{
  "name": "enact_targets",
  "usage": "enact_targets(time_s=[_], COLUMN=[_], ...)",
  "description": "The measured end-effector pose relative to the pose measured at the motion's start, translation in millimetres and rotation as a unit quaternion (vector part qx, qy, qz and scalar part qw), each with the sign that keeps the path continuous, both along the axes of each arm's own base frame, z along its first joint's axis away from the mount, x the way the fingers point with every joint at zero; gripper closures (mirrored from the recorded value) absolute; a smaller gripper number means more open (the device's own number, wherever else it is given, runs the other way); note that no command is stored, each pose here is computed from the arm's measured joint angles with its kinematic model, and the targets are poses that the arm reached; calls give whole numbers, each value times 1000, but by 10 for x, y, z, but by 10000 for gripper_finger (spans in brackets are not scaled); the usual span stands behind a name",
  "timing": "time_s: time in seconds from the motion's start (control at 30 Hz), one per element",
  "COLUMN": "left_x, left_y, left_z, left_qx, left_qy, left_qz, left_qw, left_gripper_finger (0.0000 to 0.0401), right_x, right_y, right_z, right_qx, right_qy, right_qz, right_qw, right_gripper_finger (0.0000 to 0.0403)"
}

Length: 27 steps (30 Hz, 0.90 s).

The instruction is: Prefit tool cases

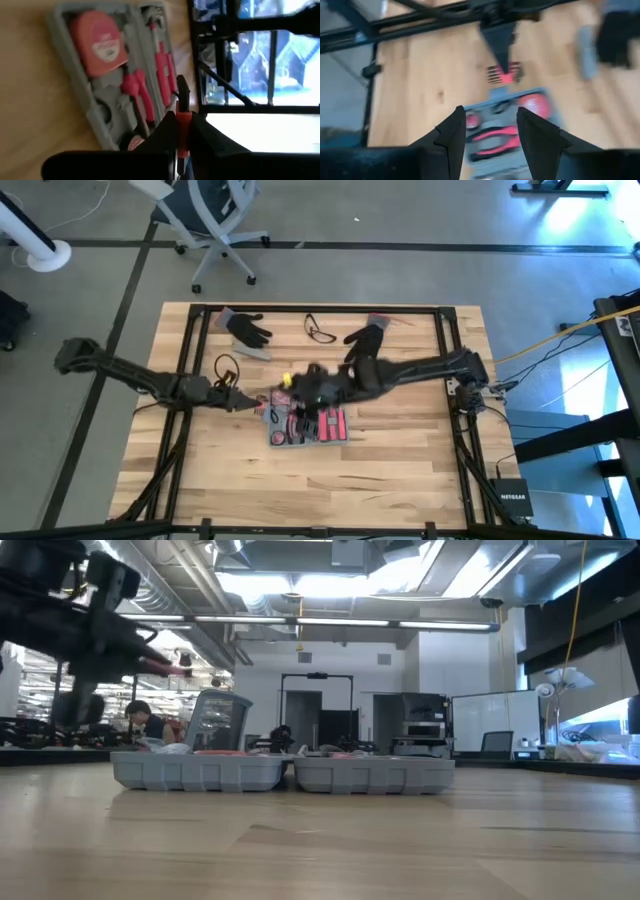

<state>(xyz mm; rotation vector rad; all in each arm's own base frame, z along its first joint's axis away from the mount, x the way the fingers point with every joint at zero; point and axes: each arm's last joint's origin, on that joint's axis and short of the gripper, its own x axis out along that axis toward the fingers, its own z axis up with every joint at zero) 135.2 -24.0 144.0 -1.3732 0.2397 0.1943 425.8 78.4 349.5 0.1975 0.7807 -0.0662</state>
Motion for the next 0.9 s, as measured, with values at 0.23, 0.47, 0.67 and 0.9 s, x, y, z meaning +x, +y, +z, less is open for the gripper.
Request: enact_targets(time_s=[0.23, 0.47, 0.67, 0.9], left_x=[-88, -322, -316, -278], left_y=[-338, -404, -435, -474], left_z=[-159, -403, -468, -542], left_qx=[-30, -48, -43, -108], left_qy=[67, 178, 221, 283], left_qz=[-10, 53, 29, 25], left_qw=[997, 981, 974, 953], left_gripper_finger=[386, 386, 386, 387], right_x=[113, 181, 446, 698], right_y=[227, 284, 195, 155], right_z=[-435, -521, -941, -1386], right_qx=[66, 121, 226, 341], right_qy=[-34, -88, -106, -95], right_qz=[40, 18, -78, -162], right_qw=[996, 989, 965, 921], right_gripper_finger=[237, 237, 311, 395])
